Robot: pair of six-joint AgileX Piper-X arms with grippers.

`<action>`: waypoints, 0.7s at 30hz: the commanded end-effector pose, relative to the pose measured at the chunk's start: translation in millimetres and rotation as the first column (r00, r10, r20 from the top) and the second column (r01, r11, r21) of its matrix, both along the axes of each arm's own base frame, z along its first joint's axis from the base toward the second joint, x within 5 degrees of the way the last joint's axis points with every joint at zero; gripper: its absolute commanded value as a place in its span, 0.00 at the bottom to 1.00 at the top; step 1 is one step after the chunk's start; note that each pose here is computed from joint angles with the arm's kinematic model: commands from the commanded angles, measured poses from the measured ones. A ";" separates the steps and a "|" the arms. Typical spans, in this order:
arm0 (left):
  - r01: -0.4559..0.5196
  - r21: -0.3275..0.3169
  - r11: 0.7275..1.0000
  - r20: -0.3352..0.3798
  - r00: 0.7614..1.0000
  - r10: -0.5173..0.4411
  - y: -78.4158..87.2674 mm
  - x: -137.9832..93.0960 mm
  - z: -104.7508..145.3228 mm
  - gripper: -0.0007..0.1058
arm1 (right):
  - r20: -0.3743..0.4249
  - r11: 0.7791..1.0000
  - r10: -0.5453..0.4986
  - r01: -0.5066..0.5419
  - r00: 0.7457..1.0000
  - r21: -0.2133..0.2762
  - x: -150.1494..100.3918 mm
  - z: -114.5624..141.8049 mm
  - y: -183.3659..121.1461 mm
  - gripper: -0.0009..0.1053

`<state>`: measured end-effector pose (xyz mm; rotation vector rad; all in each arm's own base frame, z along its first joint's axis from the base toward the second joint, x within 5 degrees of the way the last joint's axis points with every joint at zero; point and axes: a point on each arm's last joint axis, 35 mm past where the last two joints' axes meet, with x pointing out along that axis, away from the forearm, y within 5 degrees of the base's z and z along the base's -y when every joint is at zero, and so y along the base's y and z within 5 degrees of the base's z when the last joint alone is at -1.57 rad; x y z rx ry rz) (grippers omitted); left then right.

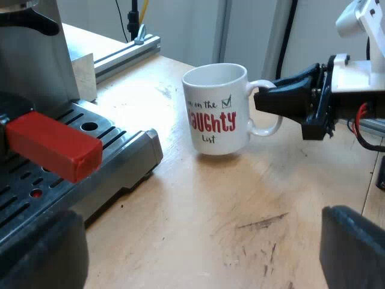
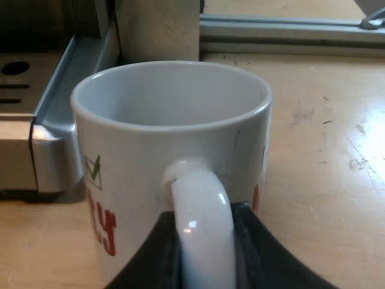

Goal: Remove mug from coffee machine

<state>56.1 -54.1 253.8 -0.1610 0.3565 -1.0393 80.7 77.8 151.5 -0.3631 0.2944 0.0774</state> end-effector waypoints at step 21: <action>-0.008 -0.007 1.000 -0.002 1.000 0.008 0.0 0.2 1.6 0.75 | 0.075 0.999 0.040 -0.040 0.996 0.001 52.0 12.4 -29.7 0.01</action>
